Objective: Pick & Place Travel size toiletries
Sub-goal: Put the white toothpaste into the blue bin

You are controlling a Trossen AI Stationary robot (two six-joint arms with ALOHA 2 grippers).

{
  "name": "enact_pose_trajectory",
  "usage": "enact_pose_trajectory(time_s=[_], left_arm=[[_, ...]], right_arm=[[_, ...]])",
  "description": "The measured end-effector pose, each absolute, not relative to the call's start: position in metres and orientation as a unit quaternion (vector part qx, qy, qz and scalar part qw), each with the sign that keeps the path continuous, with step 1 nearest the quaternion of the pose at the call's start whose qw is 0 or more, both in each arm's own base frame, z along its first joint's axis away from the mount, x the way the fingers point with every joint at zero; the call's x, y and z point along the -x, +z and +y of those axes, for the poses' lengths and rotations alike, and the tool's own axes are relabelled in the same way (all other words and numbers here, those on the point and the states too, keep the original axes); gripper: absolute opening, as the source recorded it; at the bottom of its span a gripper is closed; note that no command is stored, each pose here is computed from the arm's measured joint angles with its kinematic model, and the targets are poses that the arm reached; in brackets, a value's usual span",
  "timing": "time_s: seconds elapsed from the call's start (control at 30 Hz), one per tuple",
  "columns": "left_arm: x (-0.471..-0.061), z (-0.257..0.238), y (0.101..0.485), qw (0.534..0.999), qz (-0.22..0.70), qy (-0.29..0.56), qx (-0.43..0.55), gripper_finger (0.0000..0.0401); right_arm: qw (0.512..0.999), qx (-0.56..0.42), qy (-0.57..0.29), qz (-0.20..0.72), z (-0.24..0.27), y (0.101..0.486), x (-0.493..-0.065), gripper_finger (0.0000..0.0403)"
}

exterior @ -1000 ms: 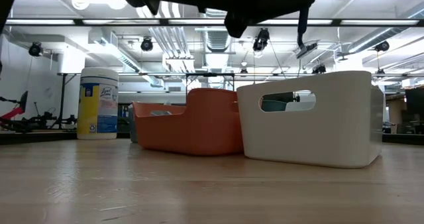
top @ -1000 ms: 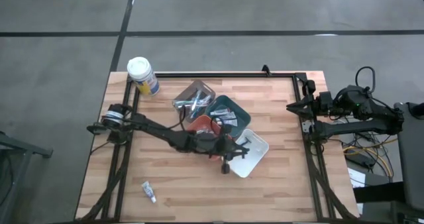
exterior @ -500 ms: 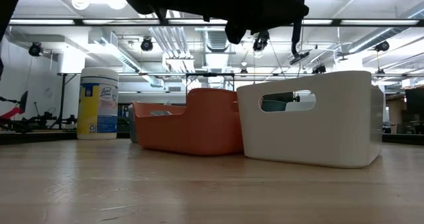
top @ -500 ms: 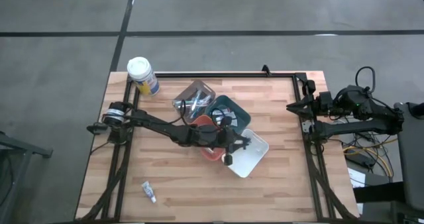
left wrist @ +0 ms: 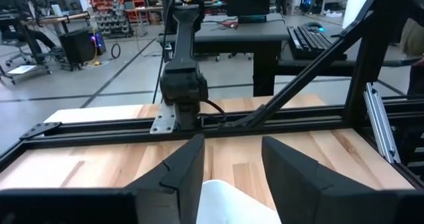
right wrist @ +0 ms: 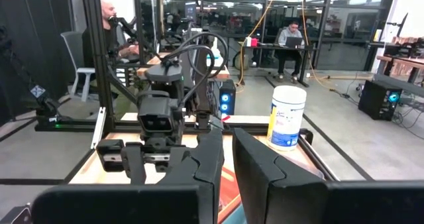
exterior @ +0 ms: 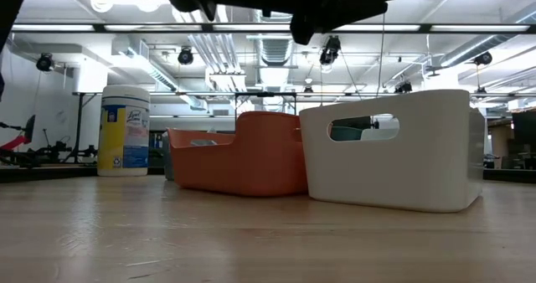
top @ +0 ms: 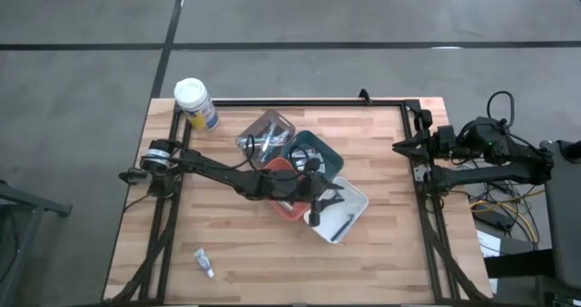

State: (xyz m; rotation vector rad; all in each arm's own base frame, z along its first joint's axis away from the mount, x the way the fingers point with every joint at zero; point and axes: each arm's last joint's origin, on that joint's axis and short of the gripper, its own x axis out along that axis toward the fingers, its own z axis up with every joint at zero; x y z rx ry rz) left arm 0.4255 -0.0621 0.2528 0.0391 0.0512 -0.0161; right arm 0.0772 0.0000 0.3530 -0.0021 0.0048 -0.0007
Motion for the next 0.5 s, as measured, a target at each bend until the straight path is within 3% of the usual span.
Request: enact_pose_trajectory(time_s=[0.5], left_arm=[[-0.4263,-0.0623,0.2560,0.999,0.021,-0.008,-0.031,0.0159]], right_arm=[[1.000,0.001,0.000,0.002,0.0000,0.3530,-0.0772,0.0034]])
